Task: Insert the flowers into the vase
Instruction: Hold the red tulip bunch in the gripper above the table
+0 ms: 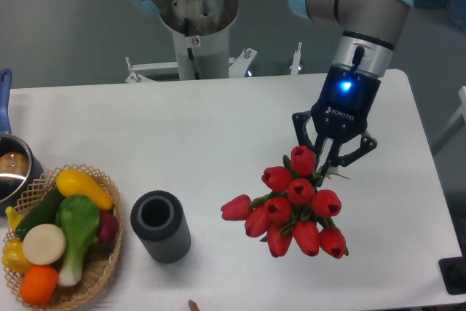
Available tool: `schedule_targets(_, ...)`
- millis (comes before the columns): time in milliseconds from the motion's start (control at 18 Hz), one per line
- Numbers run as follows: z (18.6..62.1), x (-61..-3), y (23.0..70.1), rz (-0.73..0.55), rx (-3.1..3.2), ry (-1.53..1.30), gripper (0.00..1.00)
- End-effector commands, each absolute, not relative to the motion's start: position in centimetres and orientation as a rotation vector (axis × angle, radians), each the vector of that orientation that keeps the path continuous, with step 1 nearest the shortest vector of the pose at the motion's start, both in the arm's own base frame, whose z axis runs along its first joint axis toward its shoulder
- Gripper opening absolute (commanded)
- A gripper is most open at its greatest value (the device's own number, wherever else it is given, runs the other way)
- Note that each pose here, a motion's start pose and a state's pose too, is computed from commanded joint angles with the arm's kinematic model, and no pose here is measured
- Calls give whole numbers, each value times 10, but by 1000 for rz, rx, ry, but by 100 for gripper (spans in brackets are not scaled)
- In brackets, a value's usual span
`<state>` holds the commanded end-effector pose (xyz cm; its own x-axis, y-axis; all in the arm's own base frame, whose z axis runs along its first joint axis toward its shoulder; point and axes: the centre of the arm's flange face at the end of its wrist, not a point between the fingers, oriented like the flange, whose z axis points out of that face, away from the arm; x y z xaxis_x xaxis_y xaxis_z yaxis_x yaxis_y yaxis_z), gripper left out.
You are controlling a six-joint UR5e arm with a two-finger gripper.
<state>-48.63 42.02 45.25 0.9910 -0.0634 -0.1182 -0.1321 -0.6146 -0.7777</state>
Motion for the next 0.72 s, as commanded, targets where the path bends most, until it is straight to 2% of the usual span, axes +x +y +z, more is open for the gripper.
schedule_targets(722, 443, -471, 437, 54, -2235, 160, 17)
